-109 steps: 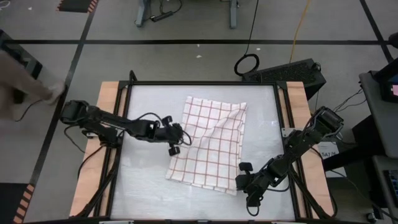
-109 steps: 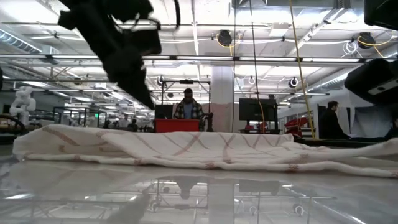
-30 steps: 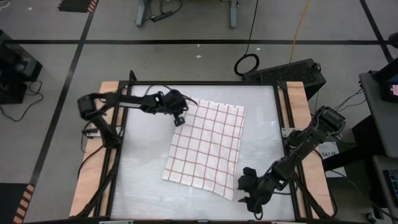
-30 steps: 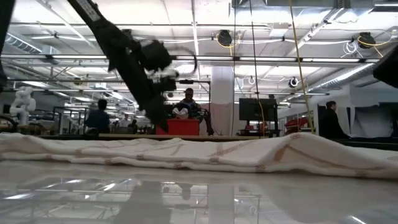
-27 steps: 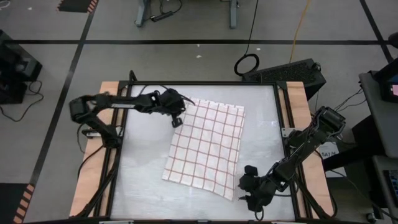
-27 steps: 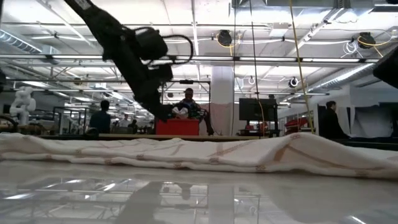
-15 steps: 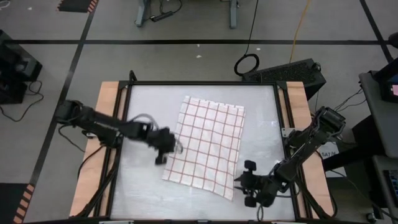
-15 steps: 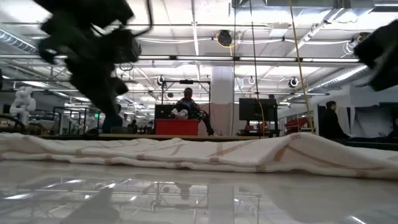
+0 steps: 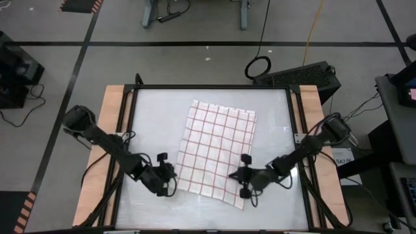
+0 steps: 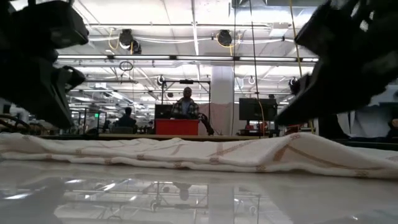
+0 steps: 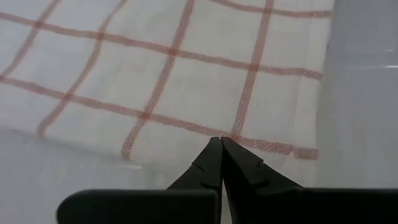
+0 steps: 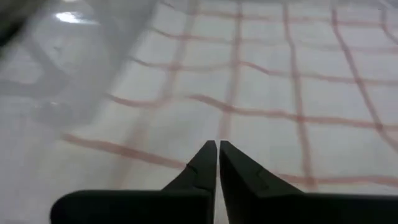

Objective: Roll towel
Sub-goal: Fold the white checkered towel

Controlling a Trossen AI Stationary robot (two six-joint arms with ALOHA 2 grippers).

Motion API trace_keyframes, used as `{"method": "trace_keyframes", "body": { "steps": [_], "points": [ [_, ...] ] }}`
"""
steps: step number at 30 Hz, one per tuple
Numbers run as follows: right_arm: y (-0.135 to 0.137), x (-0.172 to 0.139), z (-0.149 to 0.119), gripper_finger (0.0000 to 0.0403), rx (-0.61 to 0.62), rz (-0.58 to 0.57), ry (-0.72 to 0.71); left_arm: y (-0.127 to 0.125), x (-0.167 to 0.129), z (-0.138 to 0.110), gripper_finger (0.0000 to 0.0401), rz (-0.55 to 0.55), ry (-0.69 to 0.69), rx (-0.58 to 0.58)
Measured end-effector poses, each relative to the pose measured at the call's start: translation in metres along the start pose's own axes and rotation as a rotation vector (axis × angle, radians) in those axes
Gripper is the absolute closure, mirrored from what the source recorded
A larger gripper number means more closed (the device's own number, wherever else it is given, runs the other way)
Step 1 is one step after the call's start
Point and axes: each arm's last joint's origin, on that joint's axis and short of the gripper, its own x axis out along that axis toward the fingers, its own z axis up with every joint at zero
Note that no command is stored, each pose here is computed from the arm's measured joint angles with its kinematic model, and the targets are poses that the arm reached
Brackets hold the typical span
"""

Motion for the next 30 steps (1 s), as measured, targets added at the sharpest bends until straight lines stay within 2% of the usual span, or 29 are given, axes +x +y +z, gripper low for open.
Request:
{"method": "trace_keyframes", "body": {
  "steps": [3,7,12,19,22,27,30],
  "points": [
    [-0.007,0.006,-0.005,0.0401,0.019,-0.018,-0.009,-0.003,0.009,-0.003,0.0391,0.004,0.015,0.005],
    [-0.015,0.007,-0.020,0.0400,0.035,-0.045,0.053,-0.003,0.018,-0.012,0.0391,0.000,0.097,-0.021],
    [-0.022,0.002,-0.037,0.0399,0.067,-0.069,0.086,-0.010,0.025,-0.013,0.0391,-0.052,0.112,-0.076],
    [-0.030,-0.009,-0.040,0.0399,0.020,-0.063,0.104,-0.025,0.023,-0.007,0.0391,-0.238,0.063,-0.111],
    [-0.030,-0.018,-0.032,0.0399,-0.022,0.005,0.115,-0.027,0.022,-0.004,0.0391,-0.259,0.043,-0.104],
    [-0.034,-0.036,-0.006,0.0399,-0.017,0.112,0.068,-0.023,0.018,0.003,0.0391,-0.205,-0.032,-0.033],
    [-0.042,-0.043,0.010,0.0399,-0.021,0.088,-0.005,-0.011,0.020,0.013,0.0391,-0.059,-0.126,0.025]
  ]
}}
